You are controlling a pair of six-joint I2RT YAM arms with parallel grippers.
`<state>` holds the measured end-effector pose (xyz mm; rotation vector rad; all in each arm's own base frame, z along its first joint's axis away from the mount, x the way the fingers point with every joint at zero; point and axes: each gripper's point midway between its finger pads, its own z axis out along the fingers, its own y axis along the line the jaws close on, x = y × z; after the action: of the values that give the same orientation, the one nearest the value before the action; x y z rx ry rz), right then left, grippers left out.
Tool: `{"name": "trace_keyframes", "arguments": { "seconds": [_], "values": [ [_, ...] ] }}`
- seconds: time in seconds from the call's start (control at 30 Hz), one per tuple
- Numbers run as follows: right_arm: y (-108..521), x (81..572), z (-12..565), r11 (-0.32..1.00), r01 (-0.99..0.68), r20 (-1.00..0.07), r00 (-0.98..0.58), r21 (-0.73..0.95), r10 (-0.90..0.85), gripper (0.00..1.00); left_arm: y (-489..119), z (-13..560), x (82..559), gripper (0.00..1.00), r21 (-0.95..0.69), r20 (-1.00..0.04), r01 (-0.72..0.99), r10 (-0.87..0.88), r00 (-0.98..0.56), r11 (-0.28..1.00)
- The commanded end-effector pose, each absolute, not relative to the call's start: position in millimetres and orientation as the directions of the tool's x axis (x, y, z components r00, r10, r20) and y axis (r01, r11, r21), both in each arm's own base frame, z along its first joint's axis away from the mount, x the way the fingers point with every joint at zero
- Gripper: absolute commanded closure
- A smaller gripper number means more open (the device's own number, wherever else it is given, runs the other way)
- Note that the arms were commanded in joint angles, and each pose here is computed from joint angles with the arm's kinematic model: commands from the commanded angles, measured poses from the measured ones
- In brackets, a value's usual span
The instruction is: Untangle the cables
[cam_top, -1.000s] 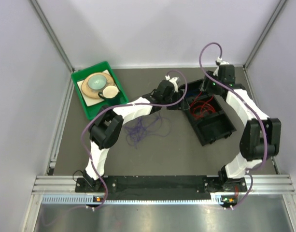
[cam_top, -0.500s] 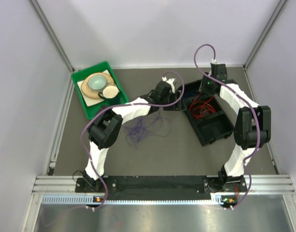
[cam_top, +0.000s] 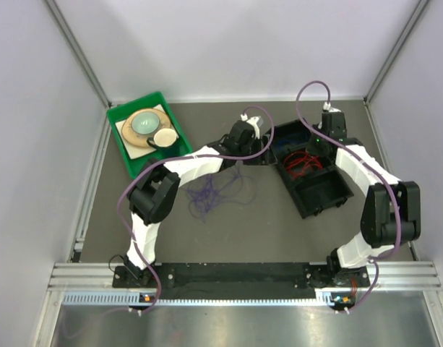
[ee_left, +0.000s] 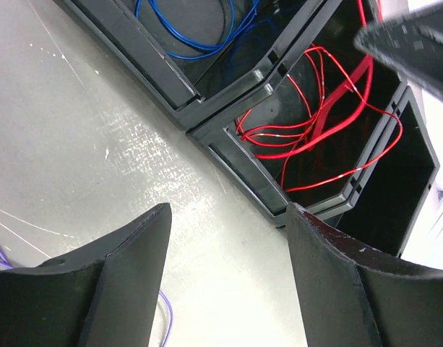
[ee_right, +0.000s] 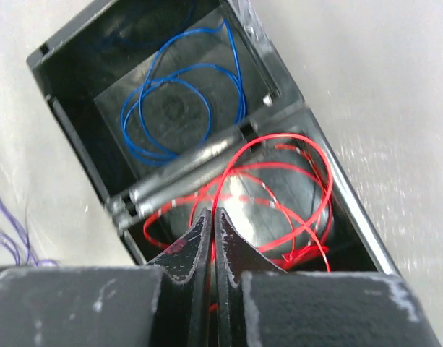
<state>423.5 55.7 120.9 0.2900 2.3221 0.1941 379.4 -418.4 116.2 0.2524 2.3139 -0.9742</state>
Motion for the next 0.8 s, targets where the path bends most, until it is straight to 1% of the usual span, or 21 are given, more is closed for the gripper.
{"name": "trace_keyframes", "arguments": {
  "seconds": [0.0,0.33,0.5,0.57,0.67,0.77],
  "values": [
    [55,414,136,0.955,0.153,-0.731,-0.617,0.253,0.292,1.0,-417,152,379,0.3,-0.595,-0.648,0.44,-0.078,-0.757,0.672],
    [56,406,86,0.954,0.182,-0.661,-0.69,0.238,0.296,1.0,-412,153,374,0.3,-0.591,-0.647,0.44,-0.072,-0.759,0.676],
    [58,419,83,0.96,0.161,-0.656,-0.704,0.227,0.273,1.0,-410,154,372,0.29,-0.588,-0.645,0.437,-0.069,-0.761,0.681],
    [59,424,87,0.962,0.154,-0.663,-0.699,0.227,0.268,0.98,-408,157,370,0.29,-0.585,-0.647,0.44,-0.066,-0.759,0.681],
    [58,427,98,0.964,0.144,-0.677,-0.689,0.224,0.26,0.81,-405,163,369,0.29,-0.581,-0.654,0.443,-0.069,-0.753,0.683],
    [57,427,116,0.965,0.134,-0.702,-0.665,0.224,0.255,0.72,-405,171,368,0.29,-0.58,-0.662,0.451,-0.07,-0.746,0.679]
  ]
}}
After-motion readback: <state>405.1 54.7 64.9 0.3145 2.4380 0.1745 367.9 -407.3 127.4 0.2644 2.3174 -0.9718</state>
